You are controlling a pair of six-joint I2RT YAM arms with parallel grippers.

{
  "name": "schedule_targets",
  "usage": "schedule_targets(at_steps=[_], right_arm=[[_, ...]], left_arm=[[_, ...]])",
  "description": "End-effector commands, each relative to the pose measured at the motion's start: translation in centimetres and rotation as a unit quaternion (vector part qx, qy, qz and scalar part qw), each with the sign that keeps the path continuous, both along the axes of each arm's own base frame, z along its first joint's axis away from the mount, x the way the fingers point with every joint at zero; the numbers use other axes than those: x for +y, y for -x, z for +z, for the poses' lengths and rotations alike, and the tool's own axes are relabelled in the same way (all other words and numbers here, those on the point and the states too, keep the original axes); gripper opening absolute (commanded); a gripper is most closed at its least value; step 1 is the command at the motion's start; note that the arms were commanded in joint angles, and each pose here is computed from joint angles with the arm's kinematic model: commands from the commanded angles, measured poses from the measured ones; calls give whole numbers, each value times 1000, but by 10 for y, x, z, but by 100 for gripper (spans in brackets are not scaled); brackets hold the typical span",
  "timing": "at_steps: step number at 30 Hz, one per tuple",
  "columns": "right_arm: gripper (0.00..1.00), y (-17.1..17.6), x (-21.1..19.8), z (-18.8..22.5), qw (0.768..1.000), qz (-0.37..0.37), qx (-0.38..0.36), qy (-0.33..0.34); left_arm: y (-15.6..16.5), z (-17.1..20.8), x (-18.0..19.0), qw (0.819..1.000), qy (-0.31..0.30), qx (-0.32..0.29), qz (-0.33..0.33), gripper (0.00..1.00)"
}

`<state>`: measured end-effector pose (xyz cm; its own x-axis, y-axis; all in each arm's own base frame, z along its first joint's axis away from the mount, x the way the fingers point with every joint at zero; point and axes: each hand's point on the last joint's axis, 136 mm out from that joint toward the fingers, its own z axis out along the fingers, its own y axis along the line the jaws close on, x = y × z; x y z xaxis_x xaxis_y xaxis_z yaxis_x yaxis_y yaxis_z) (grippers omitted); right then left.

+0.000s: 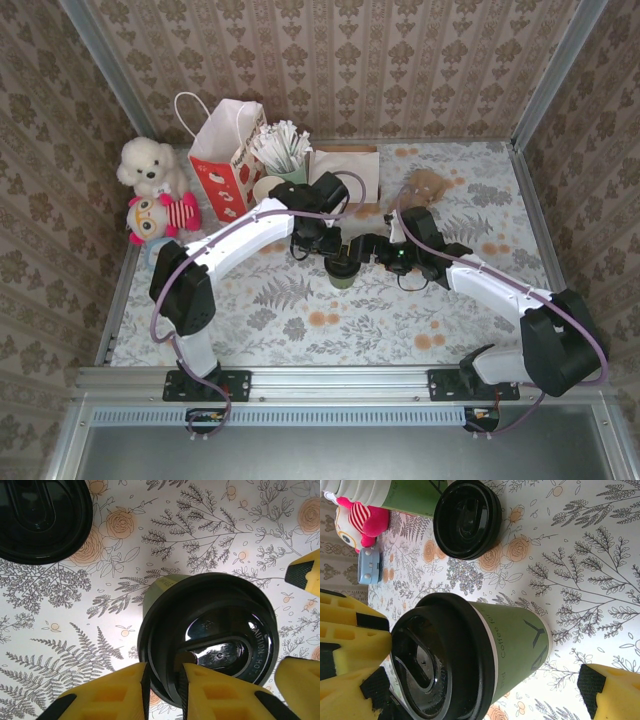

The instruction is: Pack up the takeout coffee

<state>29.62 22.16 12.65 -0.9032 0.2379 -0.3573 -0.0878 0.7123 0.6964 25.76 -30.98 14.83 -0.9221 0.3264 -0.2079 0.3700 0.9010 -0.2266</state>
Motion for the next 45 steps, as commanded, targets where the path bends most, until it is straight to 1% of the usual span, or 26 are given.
schedule_targets(at_steps=[1,5,8,9,11,12,14,16,17,19,20,22,25,28,31,34,37,40,41,45], right_arm=[[100,2,-2,1,1000,1,-8,7],[100,3,-5,1,1000,-6,-5,11],[100,2,-10,-3,1000,-19,1,23],[100,2,-9,-3,1000,-22,0,20],[100,2,-8,-3,1000,-23,2,17],[100,2,-7,-2,1000,-24,1,17],[100,2,-5,0,1000,-22,0,19],[100,2,-3,1,1000,-20,-2,22],[100,3,-1,1,1000,-19,-2,23],[100,5,4,3,1000,-14,-4,27],[100,5,5,4,999,-14,-5,31],[100,7,10,5,999,-13,-9,43],[100,7,15,7,998,-16,-16,62],[100,6,18,9,996,-27,-25,79],[100,4,15,8,994,-40,-25,99],[100,2,11,9,992,-45,-25,117],[100,1,16,12,993,-38,-21,112],[100,1,23,17,994,-26,-14,107],[100,0,24,6,993,-23,0,119],[100,-2,29,1,990,-13,13,138]], left_arm=[[3,10,0,1000,7,4,-2,26],[1,21,5,1000,22,-5,6,29],[-3,36,8,998,61,-16,15,30],[-4,41,10,997,75,-24,20,33],[-8,50,15,994,100,-42,33,41],[-11,54,19,992,110,-52,43,47],[-16,59,31,988,119,-72,71,62],[-20,55,48,984,117,-83,106,77],[-22,53,57,982,111,-86,125,82],[-22,39,76,979,94,-83,164,98],[-22,33,84,976,85,-80,183,100],[-20,17,98,973,61,-72,211,100],[-13,-10,109,969,29,-48,242,100],[-10,-32,107,965,21,-28,261,100],[-13,-42,98,961,33,-31,273,100],[-15,-46,93,961,30,-40,271,100],[-16,-50,94,963,14,-45,264,100],[-16,-52,93,966,10,-43,256,100],[-16,-53,92,966,10,-43,255,100],[-16,-56,89,967,6,-41,251,100]])
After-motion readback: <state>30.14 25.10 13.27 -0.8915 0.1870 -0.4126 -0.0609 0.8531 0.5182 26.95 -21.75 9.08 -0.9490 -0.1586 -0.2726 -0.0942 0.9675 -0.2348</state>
